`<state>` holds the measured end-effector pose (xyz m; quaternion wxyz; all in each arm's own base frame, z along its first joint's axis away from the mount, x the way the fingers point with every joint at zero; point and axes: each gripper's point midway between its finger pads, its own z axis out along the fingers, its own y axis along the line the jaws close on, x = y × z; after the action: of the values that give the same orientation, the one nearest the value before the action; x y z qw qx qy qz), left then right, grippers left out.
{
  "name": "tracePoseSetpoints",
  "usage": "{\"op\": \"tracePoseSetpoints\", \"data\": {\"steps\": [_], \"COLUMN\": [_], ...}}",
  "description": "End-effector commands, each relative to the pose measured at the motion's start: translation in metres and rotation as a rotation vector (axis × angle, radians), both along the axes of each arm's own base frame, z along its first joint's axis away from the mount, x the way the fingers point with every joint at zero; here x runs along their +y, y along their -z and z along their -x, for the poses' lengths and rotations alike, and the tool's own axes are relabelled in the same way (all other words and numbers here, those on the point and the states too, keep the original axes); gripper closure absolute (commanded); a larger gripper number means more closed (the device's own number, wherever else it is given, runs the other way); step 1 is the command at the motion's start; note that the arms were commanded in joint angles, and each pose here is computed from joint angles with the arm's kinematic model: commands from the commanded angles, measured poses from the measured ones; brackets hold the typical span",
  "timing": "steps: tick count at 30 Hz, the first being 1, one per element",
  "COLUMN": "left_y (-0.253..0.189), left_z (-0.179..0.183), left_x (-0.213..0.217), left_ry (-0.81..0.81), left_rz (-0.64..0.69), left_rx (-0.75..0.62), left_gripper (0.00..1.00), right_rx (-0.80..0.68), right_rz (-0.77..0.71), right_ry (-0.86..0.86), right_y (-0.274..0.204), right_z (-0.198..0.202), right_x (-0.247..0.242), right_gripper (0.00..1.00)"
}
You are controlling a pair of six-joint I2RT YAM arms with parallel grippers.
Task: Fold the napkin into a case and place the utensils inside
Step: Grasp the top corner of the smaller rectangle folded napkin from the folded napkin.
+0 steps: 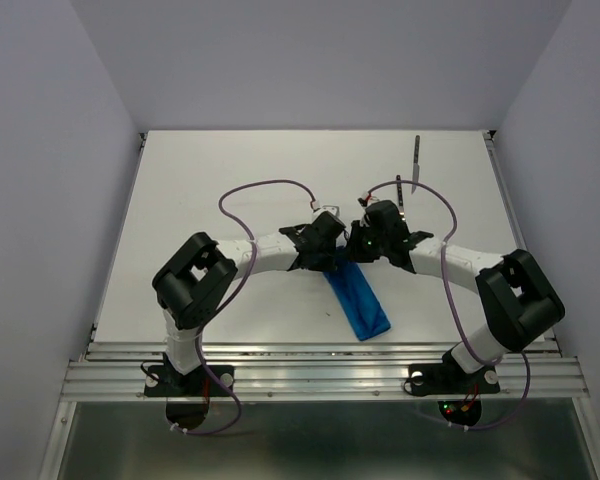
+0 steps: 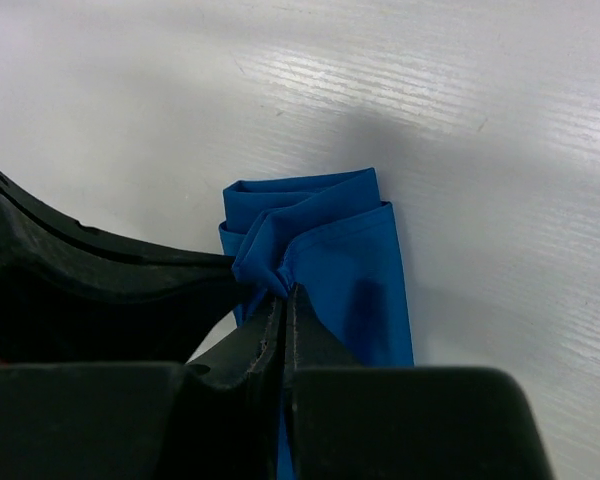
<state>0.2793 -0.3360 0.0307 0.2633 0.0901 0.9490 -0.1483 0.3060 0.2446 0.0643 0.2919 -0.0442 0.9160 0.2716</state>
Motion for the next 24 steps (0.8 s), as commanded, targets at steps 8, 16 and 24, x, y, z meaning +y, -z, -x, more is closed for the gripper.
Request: {"op": "tracePoseSetpoints", "data": {"steps": [8,16,24], "left_y": [-0.034,-0.043,-0.056], "left_z": [-0.009,-0.009,-0.007], "left_x": [-0.001,-0.008,-0.017], "left_ry": [-0.055,-0.048,-0.035], "left_rz": [0.194,0.246,0.306], "left_rx": [0.005,0.019,0.022], "left_gripper": [1.00,1.00,1.00], "right_rx": [-0.073,-0.036,-0.005], "right_rz": [-0.036,-0.010,0.045], "right_ry": [-0.032,-0.051,-0.017], "right_y": [-0.034,-0.024,-0.002], "right_z": [0.001,0.006,0.002], "right_x": [0.001,-0.001,-0.008], "right_gripper": [0.99,0.99,0.99]}}
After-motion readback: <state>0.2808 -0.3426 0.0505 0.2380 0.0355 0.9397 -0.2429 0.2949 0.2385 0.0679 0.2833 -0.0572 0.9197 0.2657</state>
